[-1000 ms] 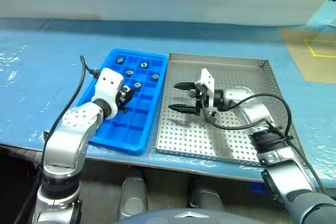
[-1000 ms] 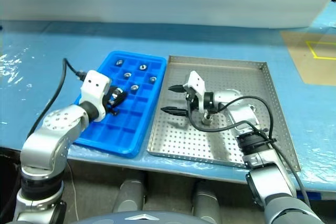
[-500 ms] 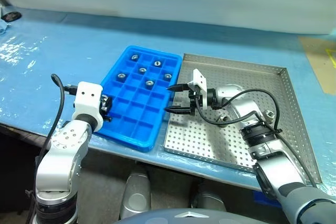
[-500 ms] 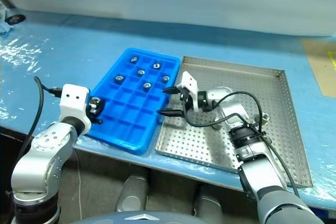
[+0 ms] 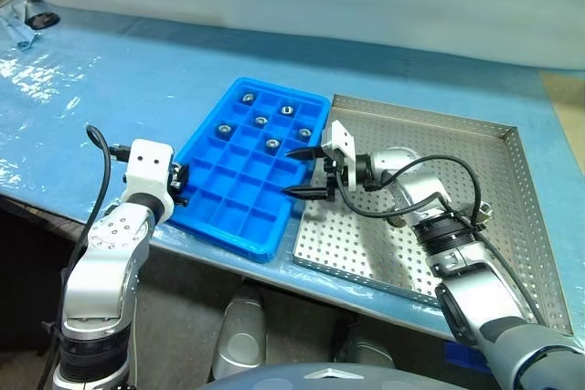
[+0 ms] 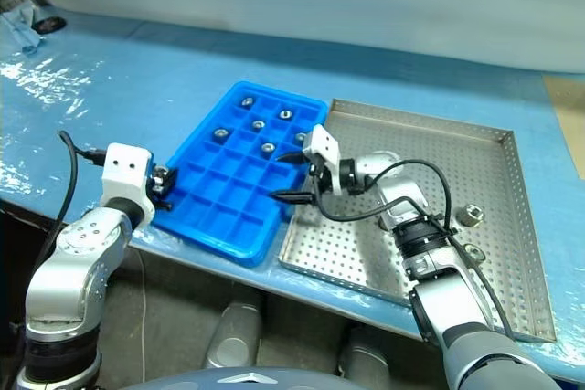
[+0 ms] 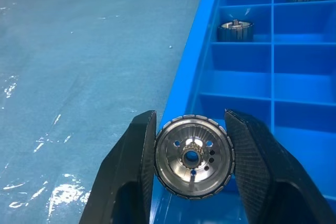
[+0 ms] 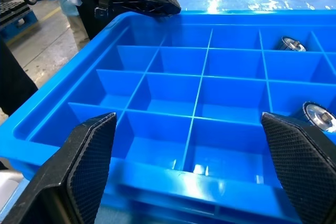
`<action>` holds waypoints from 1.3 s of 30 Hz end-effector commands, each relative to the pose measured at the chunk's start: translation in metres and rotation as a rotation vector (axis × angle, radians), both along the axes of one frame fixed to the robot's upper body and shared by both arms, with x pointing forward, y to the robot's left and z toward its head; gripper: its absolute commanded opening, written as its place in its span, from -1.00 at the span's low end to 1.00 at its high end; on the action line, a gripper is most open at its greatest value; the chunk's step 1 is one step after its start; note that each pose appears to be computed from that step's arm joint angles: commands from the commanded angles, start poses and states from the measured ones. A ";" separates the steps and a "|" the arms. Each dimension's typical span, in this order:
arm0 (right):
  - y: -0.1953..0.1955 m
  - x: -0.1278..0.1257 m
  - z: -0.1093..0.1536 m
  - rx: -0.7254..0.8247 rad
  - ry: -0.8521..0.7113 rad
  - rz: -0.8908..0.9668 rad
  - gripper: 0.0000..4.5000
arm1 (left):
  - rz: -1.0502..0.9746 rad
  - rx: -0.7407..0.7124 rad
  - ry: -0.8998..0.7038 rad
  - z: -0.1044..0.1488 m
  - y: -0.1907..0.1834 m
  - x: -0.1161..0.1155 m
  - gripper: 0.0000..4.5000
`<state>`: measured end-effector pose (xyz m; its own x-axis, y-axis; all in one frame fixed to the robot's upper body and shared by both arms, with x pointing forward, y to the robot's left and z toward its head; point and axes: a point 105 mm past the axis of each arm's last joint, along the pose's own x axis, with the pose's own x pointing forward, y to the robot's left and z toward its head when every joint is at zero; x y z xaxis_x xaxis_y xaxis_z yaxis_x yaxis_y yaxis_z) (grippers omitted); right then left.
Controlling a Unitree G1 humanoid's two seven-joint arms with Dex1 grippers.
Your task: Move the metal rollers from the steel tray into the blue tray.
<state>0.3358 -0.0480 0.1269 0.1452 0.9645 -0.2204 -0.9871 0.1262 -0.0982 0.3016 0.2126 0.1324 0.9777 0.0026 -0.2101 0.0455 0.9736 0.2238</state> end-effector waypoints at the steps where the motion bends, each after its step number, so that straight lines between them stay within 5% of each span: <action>1: 0.000 -0.002 0.015 0.033 -0.049 0.006 1.00 | -0.014 0.019 -0.057 0.009 0.000 0.004 -0.25; 10: 0.001 -0.004 0.017 0.041 -0.056 0.003 1.00 | -0.069 0.011 -0.042 0.002 -0.009 0.015 -0.25; 18: -0.002 -0.004 0.017 0.041 -0.062 -0.013 1.00 | -0.067 0.038 -0.021 0.000 -0.006 0.015 0.94; 29: -0.026 -0.001 0.027 0.049 -0.082 -0.112 1.00 | -0.357 0.012 -0.158 0.046 -0.062 0.034 0.94; 39: -0.066 -0.015 0.031 0.054 -0.072 -0.323 1.00 | -0.684 -0.007 -0.160 0.051 -0.121 0.056 0.94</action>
